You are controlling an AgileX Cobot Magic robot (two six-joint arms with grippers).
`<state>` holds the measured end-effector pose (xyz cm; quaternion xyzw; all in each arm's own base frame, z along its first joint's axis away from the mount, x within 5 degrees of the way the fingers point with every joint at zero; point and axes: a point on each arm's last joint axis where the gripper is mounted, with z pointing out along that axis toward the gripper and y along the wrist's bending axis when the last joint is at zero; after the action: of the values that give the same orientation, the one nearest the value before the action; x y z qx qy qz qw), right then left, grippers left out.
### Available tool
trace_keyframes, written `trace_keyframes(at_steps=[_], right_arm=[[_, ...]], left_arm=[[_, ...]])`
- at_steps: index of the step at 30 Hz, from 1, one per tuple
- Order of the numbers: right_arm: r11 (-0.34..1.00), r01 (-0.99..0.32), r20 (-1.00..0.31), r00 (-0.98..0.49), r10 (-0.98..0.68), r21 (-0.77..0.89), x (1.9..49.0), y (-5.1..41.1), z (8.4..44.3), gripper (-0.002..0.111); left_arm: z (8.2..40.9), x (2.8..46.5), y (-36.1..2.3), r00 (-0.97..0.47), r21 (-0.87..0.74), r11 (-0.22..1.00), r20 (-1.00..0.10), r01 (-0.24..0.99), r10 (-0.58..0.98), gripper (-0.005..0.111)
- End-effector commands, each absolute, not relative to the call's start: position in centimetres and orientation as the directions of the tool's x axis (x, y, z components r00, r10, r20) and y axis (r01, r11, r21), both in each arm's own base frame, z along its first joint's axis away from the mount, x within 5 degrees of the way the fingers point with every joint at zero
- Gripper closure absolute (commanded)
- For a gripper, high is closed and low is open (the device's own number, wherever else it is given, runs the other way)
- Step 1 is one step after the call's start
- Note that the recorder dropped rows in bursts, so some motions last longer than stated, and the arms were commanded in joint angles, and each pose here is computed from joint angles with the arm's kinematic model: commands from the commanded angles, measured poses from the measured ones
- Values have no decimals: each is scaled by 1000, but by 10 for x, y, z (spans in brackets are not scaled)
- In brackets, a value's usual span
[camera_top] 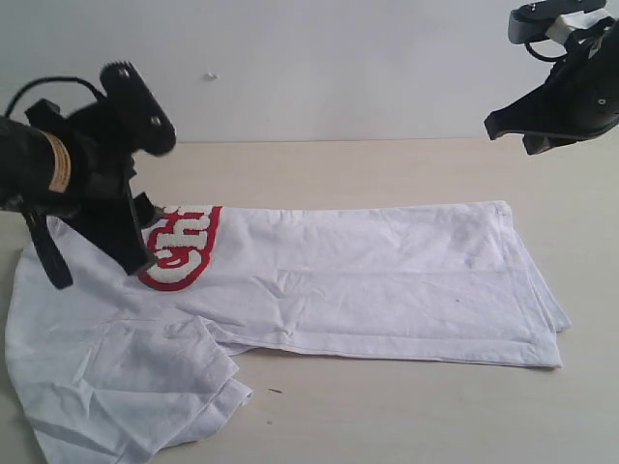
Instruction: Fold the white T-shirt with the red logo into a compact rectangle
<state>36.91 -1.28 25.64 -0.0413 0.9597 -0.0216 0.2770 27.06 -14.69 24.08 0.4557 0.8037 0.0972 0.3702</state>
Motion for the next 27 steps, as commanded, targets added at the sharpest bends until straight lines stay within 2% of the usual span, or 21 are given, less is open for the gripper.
trace_keyframes(at_steps=[1,5,7,10,16,22,27], right_arm=[[995,-75,-540,-836,-101,-71,367,-13,259,108],[997,-69,-541,-837,-82,-45,367,-11,259,108],[997,-69,-537,-840,-82,-45,367,-11,259,108],[997,-68,-528,-846,-79,-39,366,-11,258,108],[996,-80,-526,-846,-84,-30,366,-9,258,108],[997,-78,-530,-845,-72,-12,366,-8,258,108],[997,-78,-530,-845,-72,-12,366,-8,258,108]], left_arm=[[262,241,-154,-496,291,690,-520,663,695,56],[246,201,-163,-619,52,659,-294,750,728,57],[233,187,-165,-616,28,637,-225,770,755,57],[210,174,-163,-607,26,625,-213,780,766,56],[182,162,-157,-598,24,613,-195,789,777,44],[160,150,-175,-511,36,523,-165,851,843,44],[136,159,-175,-539,128,543,-72,830,839,44]])
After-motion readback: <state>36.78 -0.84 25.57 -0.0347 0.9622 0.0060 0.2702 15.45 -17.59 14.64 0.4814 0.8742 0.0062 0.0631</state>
